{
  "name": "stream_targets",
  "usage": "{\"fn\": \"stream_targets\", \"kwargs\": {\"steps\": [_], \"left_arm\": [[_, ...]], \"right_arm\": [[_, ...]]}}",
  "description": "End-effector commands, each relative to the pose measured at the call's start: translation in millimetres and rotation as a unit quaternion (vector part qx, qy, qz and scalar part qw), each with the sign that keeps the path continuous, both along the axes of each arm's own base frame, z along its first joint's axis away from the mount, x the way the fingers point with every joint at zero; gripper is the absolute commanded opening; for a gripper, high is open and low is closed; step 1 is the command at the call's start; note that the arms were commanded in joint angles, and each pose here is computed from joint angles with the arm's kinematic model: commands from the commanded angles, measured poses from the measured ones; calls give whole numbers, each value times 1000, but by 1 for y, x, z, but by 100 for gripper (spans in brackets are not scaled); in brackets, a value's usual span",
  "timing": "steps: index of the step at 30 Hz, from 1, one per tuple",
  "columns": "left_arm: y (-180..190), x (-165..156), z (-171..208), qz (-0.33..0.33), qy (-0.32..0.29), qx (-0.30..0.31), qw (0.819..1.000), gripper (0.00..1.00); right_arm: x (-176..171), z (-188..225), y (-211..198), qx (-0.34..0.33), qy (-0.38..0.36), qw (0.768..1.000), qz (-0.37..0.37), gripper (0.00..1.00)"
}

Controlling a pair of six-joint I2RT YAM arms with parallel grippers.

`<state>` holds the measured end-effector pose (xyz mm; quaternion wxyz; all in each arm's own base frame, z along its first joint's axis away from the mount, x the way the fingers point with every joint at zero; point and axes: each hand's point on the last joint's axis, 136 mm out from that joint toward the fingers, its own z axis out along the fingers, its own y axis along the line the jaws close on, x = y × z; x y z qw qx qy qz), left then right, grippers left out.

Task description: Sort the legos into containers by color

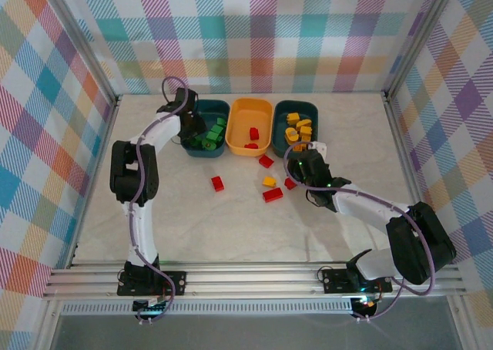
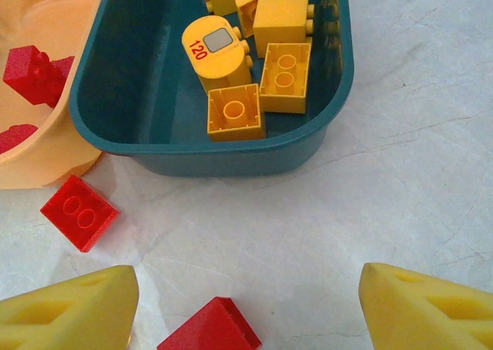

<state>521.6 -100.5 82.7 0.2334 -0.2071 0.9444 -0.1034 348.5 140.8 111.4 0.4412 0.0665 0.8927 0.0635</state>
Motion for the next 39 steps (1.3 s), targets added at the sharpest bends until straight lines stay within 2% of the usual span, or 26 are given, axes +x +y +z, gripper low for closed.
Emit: {"fn": "stream_targets", "kwargs": {"steps": [1, 5, 11, 14, 16, 19, 23, 26, 29, 34, 39], "left_arm": [[-10, 1, 22, -13, -7, -14, 1000, 39], [-13, -2, 31, -17, -9, -26, 999, 63], [-25, -25, 84, -30, -69, -59, 995, 80], [-43, -58, 98, -48, -89, -72, 992, 82], [-58, -87, 90, -64, -90, -67, 992, 82], [-74, -137, 55, -70, -78, -64, 992, 82], [-89, -199, -6, -52, -51, -113, 991, 84], [-99, -236, -38, -59, -17, -137, 989, 84], [-89, -256, -44, -58, -16, -115, 992, 84], [-69, -264, -24, -49, -55, -97, 993, 86], [-50, -272, -7, -46, -80, -69, 993, 89]], "right_arm": [[2, 4, 3, 12, -6, 1000, 3, 76], [2, 3, 4, 13, -3, 1000, 6, 76], [-1, 10, 5, 21, -11, 1000, 11, 76], [-2, 13, 12, 26, -12, 999, 30, 76], [-2, 12, 24, 29, -3, 998, 54, 76], [-2, -1, 45, 19, 25, 996, 80, 76], [-7, -21, 74, 31, 69, 992, 97, 77], [-11, -27, 94, 17, 76, 990, 114, 79], [-14, -43, 105, 28, 108, 987, 115, 79], [-15, -70, 121, 19, 142, 983, 118, 77], [-16, -94, 118, 0, 175, 980, 93, 75]]}}
